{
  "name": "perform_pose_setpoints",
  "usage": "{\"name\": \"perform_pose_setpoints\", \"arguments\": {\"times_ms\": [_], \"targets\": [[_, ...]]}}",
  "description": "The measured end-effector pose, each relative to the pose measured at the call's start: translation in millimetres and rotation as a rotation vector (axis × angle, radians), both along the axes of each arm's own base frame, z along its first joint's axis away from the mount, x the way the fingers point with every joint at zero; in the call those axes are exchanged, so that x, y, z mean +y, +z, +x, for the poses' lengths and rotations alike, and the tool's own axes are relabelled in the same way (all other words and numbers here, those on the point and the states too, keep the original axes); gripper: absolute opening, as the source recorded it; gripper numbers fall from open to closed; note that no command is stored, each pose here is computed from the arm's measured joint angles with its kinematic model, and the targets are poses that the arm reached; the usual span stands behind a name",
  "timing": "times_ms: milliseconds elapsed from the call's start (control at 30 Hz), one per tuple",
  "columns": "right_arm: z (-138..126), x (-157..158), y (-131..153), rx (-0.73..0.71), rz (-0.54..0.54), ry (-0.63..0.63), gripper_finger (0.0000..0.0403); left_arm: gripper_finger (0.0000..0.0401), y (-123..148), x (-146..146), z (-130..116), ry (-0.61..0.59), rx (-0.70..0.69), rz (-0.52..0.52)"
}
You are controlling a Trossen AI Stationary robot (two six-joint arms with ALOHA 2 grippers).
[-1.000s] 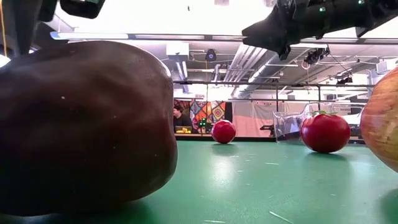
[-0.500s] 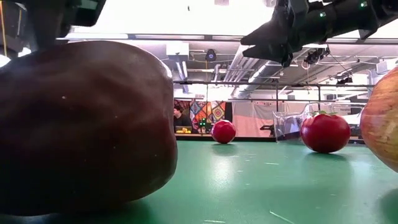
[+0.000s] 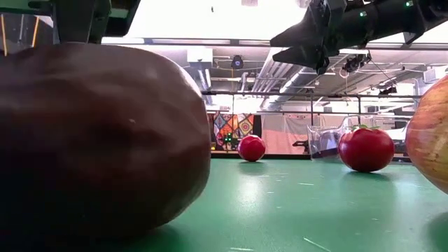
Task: Sort produce into baskets
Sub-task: Put the lemon into the bottom bin
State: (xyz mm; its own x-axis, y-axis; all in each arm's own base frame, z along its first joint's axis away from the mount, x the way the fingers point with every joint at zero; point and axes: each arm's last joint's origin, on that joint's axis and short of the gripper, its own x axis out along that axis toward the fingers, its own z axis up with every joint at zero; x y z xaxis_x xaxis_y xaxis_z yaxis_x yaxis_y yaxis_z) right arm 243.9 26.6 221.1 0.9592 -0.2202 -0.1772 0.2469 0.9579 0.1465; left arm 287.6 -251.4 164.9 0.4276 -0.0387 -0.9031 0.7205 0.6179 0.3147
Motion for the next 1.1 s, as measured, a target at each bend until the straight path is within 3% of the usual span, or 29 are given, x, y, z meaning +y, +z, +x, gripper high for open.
{"name": "perform_pose_setpoints", "arguments": {"times_ms": [233, 467, 867, 1100], "targets": [[-0.1, 0.0, -0.2, 0.003, 0.000, 0.002, 0.0216, 0.0294, -4.0, 1.0, 4.9, -0.058, 0.004, 0.002], [-0.1, 0.1, -0.6, 0.007, -0.004, 0.004, 0.0216, 0.0291, -7.4, 8.0, 10.3, 0.016, 0.051, -0.053], [-0.1, 0.1, -0.6, 0.007, -0.004, 0.004, 0.0216, 0.0221, -8.5, 13.3, 13.5, 0.076, 0.092, -0.102], [-0.1, 0.1, -0.6, 0.007, -0.005, 0.004, 0.0216, 0.0209, -4.2, 18.4, 7.0, 0.092, 0.139, -0.065]]}}
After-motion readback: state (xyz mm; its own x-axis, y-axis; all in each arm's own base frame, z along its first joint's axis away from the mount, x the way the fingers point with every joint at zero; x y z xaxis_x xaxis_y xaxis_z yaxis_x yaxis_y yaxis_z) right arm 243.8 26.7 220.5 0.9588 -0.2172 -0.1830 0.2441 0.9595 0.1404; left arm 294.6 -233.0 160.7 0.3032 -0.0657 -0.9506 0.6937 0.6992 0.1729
